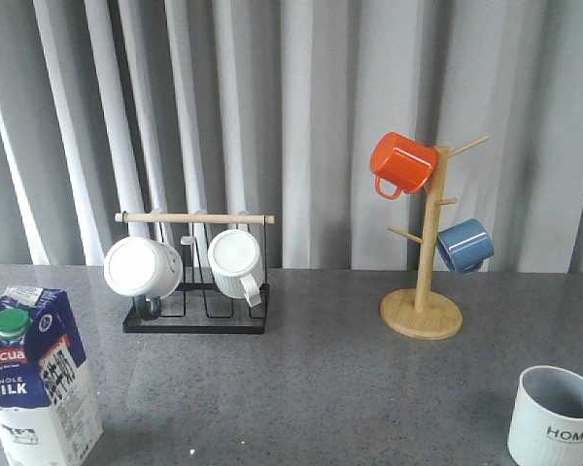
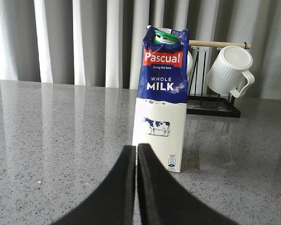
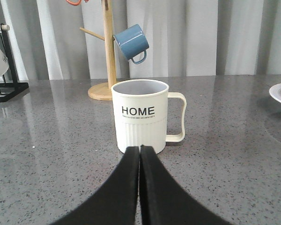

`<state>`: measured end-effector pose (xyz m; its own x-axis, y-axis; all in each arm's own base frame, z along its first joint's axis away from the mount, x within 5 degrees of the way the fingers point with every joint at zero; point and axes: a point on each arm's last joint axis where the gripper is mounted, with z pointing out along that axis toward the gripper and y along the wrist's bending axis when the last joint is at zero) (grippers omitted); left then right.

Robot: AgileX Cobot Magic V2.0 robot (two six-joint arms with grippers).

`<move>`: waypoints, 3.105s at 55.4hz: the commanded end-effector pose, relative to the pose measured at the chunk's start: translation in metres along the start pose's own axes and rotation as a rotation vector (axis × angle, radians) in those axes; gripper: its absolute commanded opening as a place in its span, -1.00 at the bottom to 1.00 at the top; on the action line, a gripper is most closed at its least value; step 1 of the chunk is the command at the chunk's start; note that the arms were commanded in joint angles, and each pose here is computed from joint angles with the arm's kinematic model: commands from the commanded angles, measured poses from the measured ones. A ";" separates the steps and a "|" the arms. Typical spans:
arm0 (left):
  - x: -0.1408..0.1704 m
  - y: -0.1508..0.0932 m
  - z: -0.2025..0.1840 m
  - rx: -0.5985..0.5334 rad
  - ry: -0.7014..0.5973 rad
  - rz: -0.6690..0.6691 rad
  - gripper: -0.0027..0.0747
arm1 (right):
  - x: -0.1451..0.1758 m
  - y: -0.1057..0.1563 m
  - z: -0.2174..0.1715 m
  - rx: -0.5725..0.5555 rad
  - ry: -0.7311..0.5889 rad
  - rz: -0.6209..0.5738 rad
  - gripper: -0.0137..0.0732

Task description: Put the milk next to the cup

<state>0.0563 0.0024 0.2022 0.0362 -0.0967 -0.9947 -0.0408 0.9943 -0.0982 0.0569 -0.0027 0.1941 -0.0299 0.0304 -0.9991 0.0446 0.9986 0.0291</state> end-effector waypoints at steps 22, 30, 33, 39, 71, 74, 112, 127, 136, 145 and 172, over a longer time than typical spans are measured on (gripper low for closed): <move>-0.013 -0.001 -0.002 0.005 -0.103 -0.007 -0.95 | -0.007 0.000 -0.001 -0.001 -0.086 -0.017 -0.69; -0.013 -0.001 -0.002 0.005 -0.103 -0.007 -0.95 | -0.007 0.000 -0.001 -0.001 -0.086 -0.017 -0.69; -0.013 -0.001 -0.002 0.005 -0.103 -0.007 -0.95 | -0.007 0.000 -0.001 -0.001 -0.086 -0.017 -0.69; -0.013 -0.001 -0.002 0.005 -0.103 -0.007 -0.95 | -0.007 0.000 -0.001 -0.001 -0.086 -0.017 -0.69; -0.074 -0.006 -0.009 0.028 -0.362 -0.020 -0.95 | -0.071 0.005 -0.021 -0.079 -0.686 0.061 -0.69; -0.095 -0.009 -0.008 0.027 -0.389 0.017 -0.95 | -0.083 0.005 -0.014 -0.063 -0.603 0.062 -0.69; -0.159 -0.025 0.074 0.072 0.013 -0.096 -0.95 | -0.138 0.004 0.098 0.004 0.028 0.071 -0.69; -0.164 -0.025 0.074 0.075 -0.048 -0.095 -0.91 | -0.136 0.004 0.098 0.002 0.055 0.013 -0.68; -0.166 -0.025 0.074 0.074 -0.062 -0.052 -0.61 | -0.137 0.004 0.098 -0.002 0.080 -0.089 -0.57; -0.166 -0.025 0.074 0.080 -0.068 -0.054 -0.04 | -0.143 0.004 0.098 -0.003 0.081 -0.123 -0.28; -0.165 -0.034 0.073 0.150 -0.059 -0.059 0.48 | -0.151 0.004 0.098 0.002 -0.012 -0.108 0.61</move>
<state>0.1255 -0.0107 0.3546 -0.0064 -0.1433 -0.9897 0.0866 0.9859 -0.1433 0.1576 -0.0056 0.3198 -0.1623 -0.0687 -0.9844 0.0228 0.9970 -0.0733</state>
